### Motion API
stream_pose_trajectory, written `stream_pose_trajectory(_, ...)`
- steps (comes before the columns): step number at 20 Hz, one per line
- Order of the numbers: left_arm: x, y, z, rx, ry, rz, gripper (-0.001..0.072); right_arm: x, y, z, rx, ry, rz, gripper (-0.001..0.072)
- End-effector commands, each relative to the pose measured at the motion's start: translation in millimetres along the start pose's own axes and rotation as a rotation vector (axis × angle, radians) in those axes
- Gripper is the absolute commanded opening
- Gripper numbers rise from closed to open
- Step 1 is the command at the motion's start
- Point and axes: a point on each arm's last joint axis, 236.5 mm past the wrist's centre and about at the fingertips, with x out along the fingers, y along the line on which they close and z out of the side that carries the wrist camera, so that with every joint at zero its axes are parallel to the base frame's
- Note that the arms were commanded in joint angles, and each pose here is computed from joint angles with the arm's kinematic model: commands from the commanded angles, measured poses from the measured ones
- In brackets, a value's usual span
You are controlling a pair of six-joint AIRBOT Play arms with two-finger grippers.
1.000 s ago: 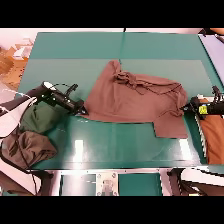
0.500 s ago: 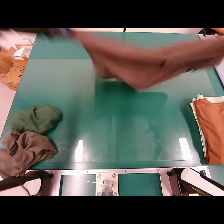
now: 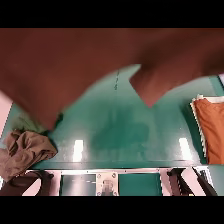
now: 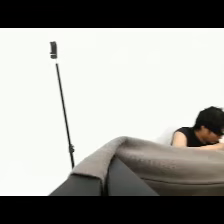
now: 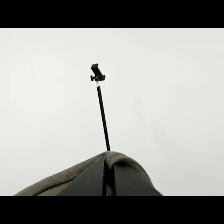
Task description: Fold the shirts.
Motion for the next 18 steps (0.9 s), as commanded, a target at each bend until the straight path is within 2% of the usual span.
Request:
stream_pose_trajectory(1, -8.8, 30.9, -22.2, -0.010, 0.091, 0.143, 0.0023, -6.2, 2.0, 5.6, -0.061, -0.008, -0.042, 0.0022)
stream_pose_trajectory(4, 30.2, 59.9, -108.1, -0.091, 0.282, 0.158, 0.0023, 2.2, -22.9, -34.0, 0.019, 0.091, -0.040, 0.0022)
stream_pose_trajectory(6, 57.8, 82.2, -198.0, -0.174, 0.474, 0.167, 0.0024, 16.2, -50.3, -92.0, 0.107, 0.201, -0.029, 0.0022)
stream_pose_trajectory(8, 74.8, 98.7, -292.8, -0.252, 0.664, 0.169, 0.0024, 31.1, -82.5, -183.1, 0.195, 0.368, -0.051, 0.0022)
stream_pose_trajectory(13, 93.4, 99.0, -531.3, -0.459, 1.029, 0.040, 0.0023, 36.0, -153.3, -447.6, 0.399, 0.743, -0.219, 0.0023)
stream_pose_trajectory(16, 90.1, 101.0, -642.5, -0.575, 1.150, 0.034, 0.0023, 25.4, -191.2, -558.7, 0.498, 0.899, -0.311, 0.0023)
stream_pose_trajectory(18, 94.0, 112.6, -683.9, -0.615, 1.139, 0.093, 0.0023, 22.8, -209.0, -610.5, 0.569, 0.958, -0.344, 0.0023)
